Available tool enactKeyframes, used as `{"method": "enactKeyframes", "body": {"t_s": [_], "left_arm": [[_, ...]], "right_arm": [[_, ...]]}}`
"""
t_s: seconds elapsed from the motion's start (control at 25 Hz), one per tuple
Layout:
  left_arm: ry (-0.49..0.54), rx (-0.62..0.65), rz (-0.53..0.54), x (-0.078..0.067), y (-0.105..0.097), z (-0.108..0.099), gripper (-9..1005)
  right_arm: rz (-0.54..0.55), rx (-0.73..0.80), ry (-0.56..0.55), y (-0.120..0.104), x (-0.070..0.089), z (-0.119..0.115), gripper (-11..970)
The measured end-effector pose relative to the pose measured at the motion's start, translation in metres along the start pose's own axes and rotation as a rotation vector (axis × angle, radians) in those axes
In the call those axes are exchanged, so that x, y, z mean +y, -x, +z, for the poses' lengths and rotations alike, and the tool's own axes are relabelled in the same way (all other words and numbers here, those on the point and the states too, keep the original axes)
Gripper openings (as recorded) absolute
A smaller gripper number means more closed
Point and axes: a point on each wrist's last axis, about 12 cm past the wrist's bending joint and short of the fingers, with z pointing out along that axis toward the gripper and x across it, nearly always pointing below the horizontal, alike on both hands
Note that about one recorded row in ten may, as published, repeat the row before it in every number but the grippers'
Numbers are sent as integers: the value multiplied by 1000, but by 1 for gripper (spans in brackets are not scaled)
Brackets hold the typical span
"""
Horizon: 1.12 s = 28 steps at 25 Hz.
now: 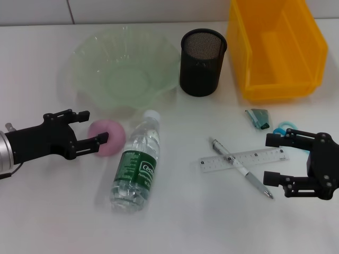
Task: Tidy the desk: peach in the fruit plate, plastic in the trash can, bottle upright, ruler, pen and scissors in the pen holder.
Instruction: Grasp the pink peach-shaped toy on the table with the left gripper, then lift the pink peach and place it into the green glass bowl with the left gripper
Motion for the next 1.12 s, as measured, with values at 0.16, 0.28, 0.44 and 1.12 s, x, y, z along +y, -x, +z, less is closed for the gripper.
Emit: {"method": "enactKeyframes", "body": {"t_s": [0.16, 0.28, 0.44, 1.12], "left_arm": [[25, 13, 1, 2, -1, 3, 685], [22, 30, 11, 2, -1, 5, 677], [14, 51, 28, 2, -1, 7, 667], [-54, -178, 65, 4, 34, -26, 123]], "right_arm": [[1, 2, -1, 0, 0, 0, 826], [3, 0, -4, -1, 0, -1, 826], [6, 2, -7, -2, 1, -1, 827], [9, 0, -19, -2, 0, -3, 826]]}}
